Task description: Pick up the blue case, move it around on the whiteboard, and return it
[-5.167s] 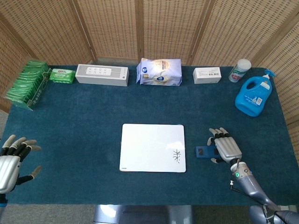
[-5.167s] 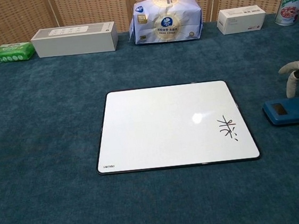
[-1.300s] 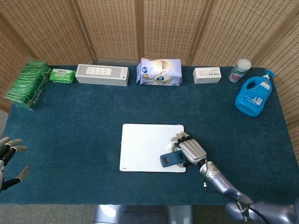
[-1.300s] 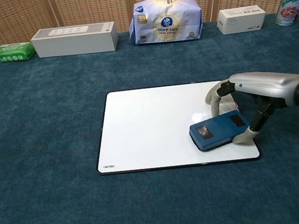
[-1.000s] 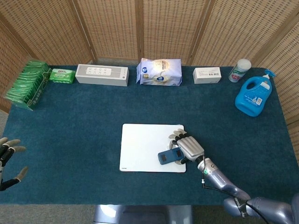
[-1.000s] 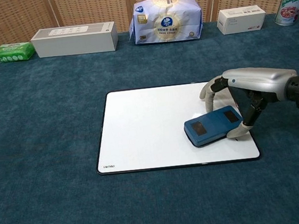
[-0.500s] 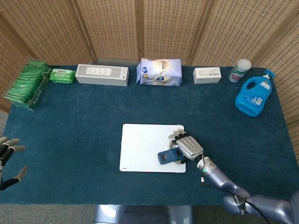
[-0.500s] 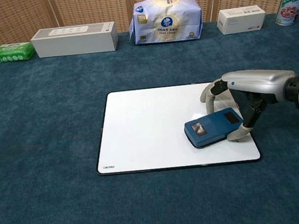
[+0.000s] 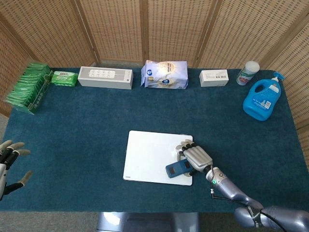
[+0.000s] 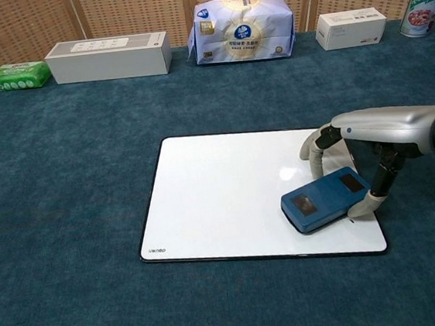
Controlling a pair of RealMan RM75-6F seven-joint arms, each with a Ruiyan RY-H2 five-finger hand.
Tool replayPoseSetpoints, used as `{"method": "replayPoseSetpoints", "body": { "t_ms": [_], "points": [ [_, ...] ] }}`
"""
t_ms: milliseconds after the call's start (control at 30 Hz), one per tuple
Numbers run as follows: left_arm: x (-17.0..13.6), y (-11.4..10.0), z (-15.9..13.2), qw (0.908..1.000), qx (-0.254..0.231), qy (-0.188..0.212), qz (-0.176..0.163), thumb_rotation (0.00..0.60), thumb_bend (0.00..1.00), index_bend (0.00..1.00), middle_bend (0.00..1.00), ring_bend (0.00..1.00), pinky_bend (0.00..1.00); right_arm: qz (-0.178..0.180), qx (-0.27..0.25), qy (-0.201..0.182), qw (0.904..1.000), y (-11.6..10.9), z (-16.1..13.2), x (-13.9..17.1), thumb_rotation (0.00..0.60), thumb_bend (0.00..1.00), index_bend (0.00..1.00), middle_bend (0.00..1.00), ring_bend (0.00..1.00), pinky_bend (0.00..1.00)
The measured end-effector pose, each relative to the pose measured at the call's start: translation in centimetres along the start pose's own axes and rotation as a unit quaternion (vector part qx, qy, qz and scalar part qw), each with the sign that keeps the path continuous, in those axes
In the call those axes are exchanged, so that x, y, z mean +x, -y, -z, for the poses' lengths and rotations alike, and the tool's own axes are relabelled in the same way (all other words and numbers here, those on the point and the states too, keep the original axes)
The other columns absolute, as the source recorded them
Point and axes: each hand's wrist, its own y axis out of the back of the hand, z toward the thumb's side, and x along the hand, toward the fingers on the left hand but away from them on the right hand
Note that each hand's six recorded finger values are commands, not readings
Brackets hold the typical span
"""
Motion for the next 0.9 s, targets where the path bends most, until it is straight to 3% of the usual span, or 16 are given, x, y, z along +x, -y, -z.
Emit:
{"method": "replayPoseSetpoints", "body": {
  "t_ms": [567, 900],
  "points": [
    [-0.3, -0.2, -0.1, 1.0000, 0.003, -0.002, -0.003, 0.600, 0.32, 0.33, 0.26, 0.16, 0.03, 0.035, -0.003, -0.015, 0.9993, -2.6, -0.3, -1.2, 0.600, 0.15, 0.75, 0.20, 0.00, 0.00],
    [0.0, -0.1, -0.5, 1.0000, 0.004, 0.002, -0.003, 0.600, 0.32, 0.33, 0.26, 0.16, 0.03, 0.031, -0.015, -0.004, 0.9994, -1.7, 0.8, -1.2, 0.600, 0.16, 0.74, 0.17, 0.00, 0.00]
  ]
}}
